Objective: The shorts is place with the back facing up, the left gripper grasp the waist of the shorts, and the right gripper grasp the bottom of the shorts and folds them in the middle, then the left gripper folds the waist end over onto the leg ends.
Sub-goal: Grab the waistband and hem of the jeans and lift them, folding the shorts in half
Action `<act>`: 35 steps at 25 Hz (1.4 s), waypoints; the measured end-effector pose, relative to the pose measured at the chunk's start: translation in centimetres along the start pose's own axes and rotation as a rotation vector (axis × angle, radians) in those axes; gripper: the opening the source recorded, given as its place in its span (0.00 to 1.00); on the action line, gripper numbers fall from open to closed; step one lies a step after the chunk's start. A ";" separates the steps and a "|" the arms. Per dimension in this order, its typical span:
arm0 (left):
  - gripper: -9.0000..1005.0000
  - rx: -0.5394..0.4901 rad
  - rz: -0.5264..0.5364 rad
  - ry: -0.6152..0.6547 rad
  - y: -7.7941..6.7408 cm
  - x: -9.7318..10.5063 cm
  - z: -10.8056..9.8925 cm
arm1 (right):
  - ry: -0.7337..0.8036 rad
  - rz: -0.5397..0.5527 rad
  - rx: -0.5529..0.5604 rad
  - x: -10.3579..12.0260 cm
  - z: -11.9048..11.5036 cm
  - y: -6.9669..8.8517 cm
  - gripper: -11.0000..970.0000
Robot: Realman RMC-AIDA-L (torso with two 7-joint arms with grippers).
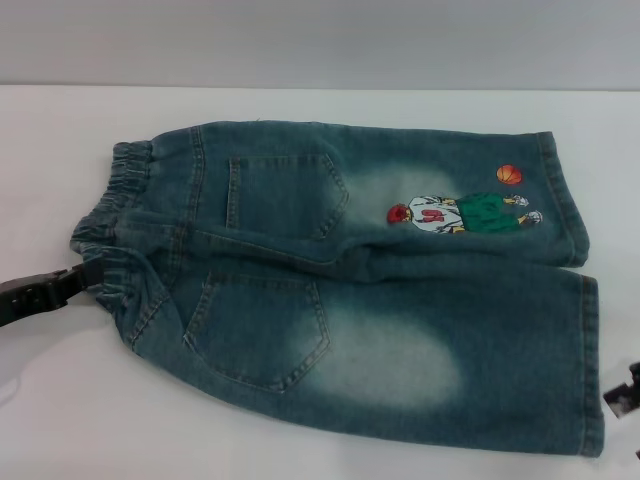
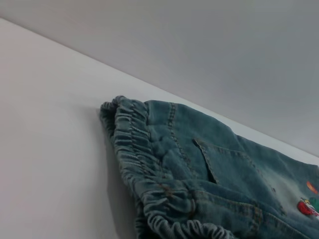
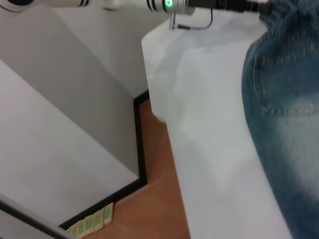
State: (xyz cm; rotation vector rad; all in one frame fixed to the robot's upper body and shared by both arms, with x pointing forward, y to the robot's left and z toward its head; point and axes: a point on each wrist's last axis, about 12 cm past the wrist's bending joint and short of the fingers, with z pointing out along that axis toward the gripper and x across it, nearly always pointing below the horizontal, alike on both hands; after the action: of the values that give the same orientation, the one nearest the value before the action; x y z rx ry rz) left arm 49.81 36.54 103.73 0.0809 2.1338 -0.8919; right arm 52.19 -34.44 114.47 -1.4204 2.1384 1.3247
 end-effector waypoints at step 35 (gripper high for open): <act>0.05 0.038 -0.004 0.002 -0.9 0.3 1.1 | 0.222 0.206 0.122 3.0 0.7 -1.3 0.75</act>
State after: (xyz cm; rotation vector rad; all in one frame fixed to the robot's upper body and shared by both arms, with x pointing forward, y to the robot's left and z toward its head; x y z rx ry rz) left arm 50.00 35.16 103.58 0.0967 2.1205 -0.9353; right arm 51.65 -35.82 111.48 -1.3859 2.5219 1.1235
